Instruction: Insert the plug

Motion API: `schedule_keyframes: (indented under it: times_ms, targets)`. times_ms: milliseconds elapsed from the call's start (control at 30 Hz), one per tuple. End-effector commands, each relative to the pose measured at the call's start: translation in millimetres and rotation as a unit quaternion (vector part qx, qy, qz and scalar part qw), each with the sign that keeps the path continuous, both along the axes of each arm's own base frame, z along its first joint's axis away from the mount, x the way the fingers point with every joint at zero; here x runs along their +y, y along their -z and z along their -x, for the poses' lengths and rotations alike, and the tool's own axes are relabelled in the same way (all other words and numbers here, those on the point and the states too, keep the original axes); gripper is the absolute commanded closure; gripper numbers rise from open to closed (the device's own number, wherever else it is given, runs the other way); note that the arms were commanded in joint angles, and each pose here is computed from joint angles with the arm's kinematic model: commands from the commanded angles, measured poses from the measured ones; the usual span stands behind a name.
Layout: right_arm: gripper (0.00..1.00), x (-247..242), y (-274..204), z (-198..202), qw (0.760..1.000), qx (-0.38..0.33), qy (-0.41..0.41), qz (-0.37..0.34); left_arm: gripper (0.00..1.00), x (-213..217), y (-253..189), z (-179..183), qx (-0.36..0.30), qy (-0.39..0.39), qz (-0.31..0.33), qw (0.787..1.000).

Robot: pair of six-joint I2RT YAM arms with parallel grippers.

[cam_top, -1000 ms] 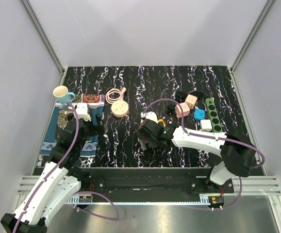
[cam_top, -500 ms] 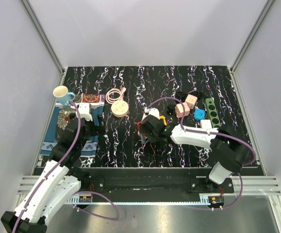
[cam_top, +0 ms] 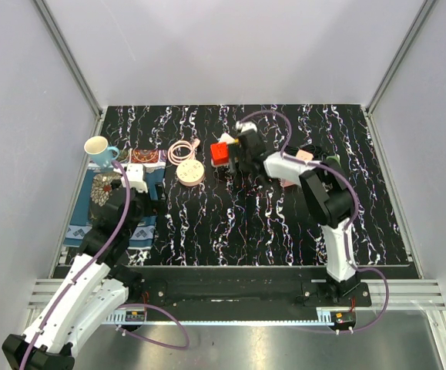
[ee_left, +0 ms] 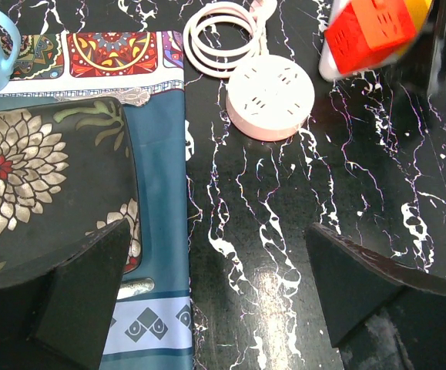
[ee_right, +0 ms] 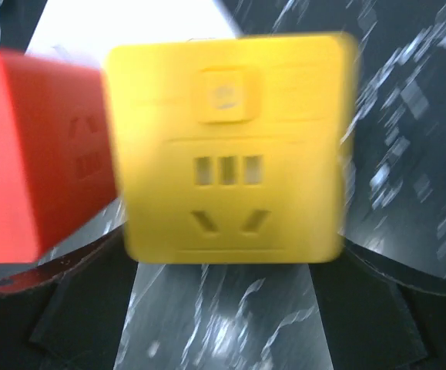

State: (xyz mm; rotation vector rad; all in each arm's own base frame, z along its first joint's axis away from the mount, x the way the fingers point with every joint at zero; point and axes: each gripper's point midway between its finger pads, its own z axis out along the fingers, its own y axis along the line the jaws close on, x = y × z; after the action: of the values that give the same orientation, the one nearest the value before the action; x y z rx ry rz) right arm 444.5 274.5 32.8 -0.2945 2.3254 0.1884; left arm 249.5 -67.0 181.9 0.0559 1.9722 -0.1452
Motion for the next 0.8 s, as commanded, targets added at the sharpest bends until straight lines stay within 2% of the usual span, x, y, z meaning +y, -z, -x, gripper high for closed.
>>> schedule_keyframes:
  times_ms: [0,133,233,267,300,367,400,433,467,533,567,600,633,667,700,767]
  targets:
    - [0.08,-11,-48,-79,0.996,-0.078,-0.004,-0.032,0.01,-1,-6,-6,-0.019,0.002,-0.001,1.000]
    - [0.04,0,-85,-88,0.993,-0.101,-0.034,-0.045,0.01,-1,-5,-7,-0.019,0.002,-0.003,1.000]
    - [0.02,0,-110,-74,0.991,-0.105,-0.035,-0.072,0.01,-4,-4,-9,-0.016,0.006,-0.002,1.000]
    - [0.01,-4,-105,-65,0.992,-0.095,-0.034,-0.073,0.01,-5,-2,-10,-0.010,0.006,-0.002,1.000]
    - [0.00,-7,-125,-57,0.990,-0.107,-0.031,-0.082,0.01,-7,-1,-11,-0.005,0.008,0.000,1.000]
    - [0.00,-15,-121,-38,0.992,-0.090,-0.024,-0.088,0.01,-12,-1,-17,0.009,0.005,0.009,1.000]
    - [0.00,-19,-138,-30,0.990,-0.099,-0.024,-0.099,0.01,-13,0,-20,0.018,0.004,0.011,1.000]
    - [0.00,-22,-142,-22,0.990,-0.097,-0.020,-0.105,0.01,-16,-10,-25,0.015,0.001,0.017,1.000]
    - [0.00,-28,-130,-9,0.991,-0.082,-0.017,-0.101,0.01,-19,-1,-32,0.038,-0.006,0.020,0.999]
    - [0.00,-38,-148,7,0.989,-0.092,-0.005,-0.112,0.01,-24,-3,-43,0.051,-0.013,0.026,0.998]
    - [0.00,-46,-136,19,0.991,-0.078,-0.001,-0.105,0.01,-30,-2,-55,0.066,-0.019,0.032,0.997]
    - [0.00,-51,-151,28,0.989,-0.090,0.006,-0.117,0.01,-34,-1,-61,0.073,-0.020,0.035,0.997]
    - [0.00,-55,-153,35,0.989,-0.091,0.008,-0.118,0.01,-39,13,-70,0.099,-0.022,0.029,0.994]
    - [0.00,-61,-141,46,0.990,-0.077,0.011,-0.114,0.01,-44,5,-81,0.095,-0.025,0.037,0.994]
    - [0.00,-64,-154,55,0.988,-0.089,0.011,-0.125,0.01,-49,8,-87,0.104,-0.022,0.038,0.994]
    - [0.00,-72,-142,73,0.989,-0.072,0.016,-0.128,0.01,-57,27,-104,0.133,-0.024,0.029,0.990]
